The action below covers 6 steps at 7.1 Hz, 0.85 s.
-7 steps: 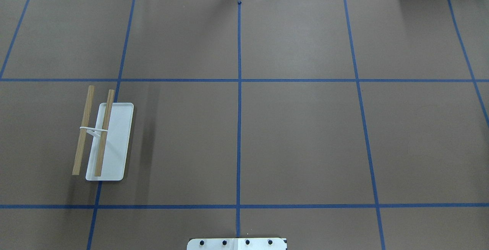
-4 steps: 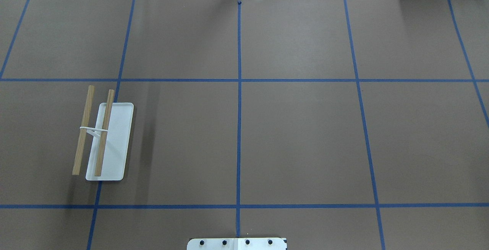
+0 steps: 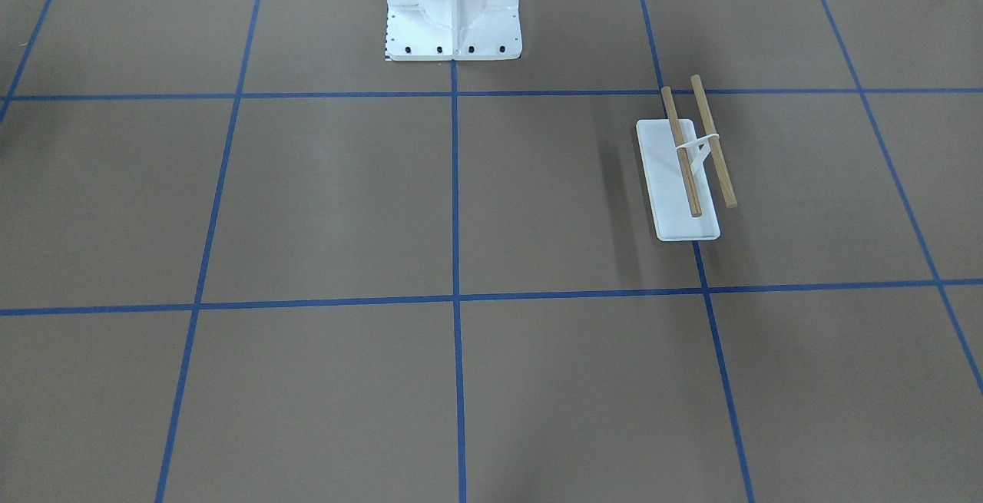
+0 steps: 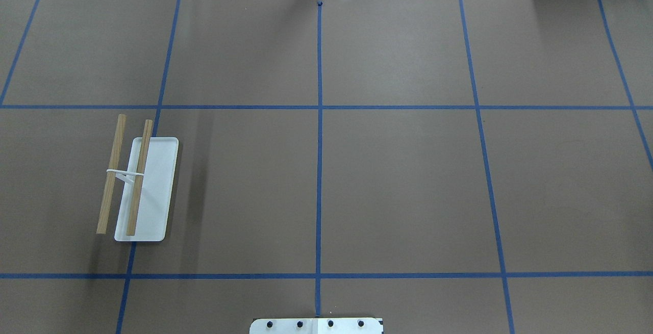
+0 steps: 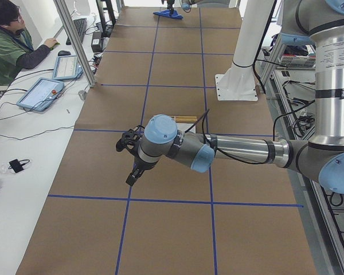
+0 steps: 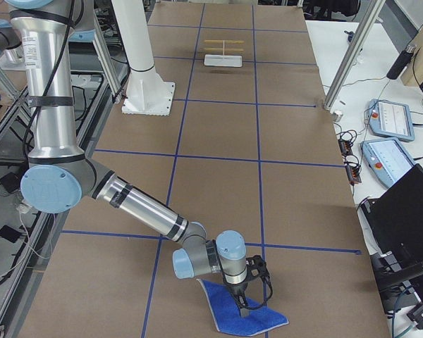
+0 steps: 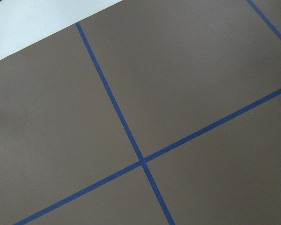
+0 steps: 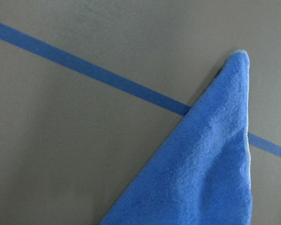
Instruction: Hang towel on rack
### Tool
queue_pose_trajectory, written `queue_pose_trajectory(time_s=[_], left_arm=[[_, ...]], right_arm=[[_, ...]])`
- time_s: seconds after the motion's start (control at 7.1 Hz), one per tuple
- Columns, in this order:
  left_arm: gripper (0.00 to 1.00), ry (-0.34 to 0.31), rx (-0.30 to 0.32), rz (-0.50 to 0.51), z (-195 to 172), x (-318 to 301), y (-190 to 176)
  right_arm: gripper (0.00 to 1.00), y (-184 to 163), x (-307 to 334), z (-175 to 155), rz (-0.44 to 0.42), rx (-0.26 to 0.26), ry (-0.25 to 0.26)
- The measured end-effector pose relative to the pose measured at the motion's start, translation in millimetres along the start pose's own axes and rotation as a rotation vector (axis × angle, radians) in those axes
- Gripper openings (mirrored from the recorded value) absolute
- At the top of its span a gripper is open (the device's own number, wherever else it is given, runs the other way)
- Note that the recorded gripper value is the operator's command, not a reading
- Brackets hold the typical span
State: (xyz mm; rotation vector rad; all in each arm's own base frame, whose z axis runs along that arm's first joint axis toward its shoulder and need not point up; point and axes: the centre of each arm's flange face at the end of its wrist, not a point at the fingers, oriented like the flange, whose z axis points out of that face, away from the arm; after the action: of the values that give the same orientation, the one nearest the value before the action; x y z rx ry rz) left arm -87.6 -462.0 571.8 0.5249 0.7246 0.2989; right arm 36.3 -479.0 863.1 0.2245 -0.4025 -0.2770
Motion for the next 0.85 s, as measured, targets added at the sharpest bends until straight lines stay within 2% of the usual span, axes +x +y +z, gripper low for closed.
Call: queue_pose_trajectory(time_s=[0.28, 0.42, 0.56, 0.7, 0.85], left_arm=[[0.99, 0.000, 0.000, 0.000, 0.0, 0.0, 0.0], [0.99, 0.000, -0.001, 0.000, 0.3, -0.1, 0.0], [0.99, -0.001, -0.001, 0.000, 0.6, -0.1, -0.3], [0.99, -0.001, -0.001, 0.001, 0.6, 0.0, -0.6], [0.99, -0.001, -0.001, 0.001, 0.5, 0.2, -0.7]], right_arm=[[0.90, -15.4, -1.9, 4.6, -0.013, -0.005, 0.005], [0.78, -18.1, -3.1, 5.9, -0.016, -0.006, 0.006], [0.42, -19.2, -4.0, 6.8, -0.017, -0.007, 0.006], [0.39, -18.6, -4.2, 7.7, -0.016, -0.007, 0.005], [0.42, -17.1, -4.0, 9.1, -0.013, -0.010, 0.005]])
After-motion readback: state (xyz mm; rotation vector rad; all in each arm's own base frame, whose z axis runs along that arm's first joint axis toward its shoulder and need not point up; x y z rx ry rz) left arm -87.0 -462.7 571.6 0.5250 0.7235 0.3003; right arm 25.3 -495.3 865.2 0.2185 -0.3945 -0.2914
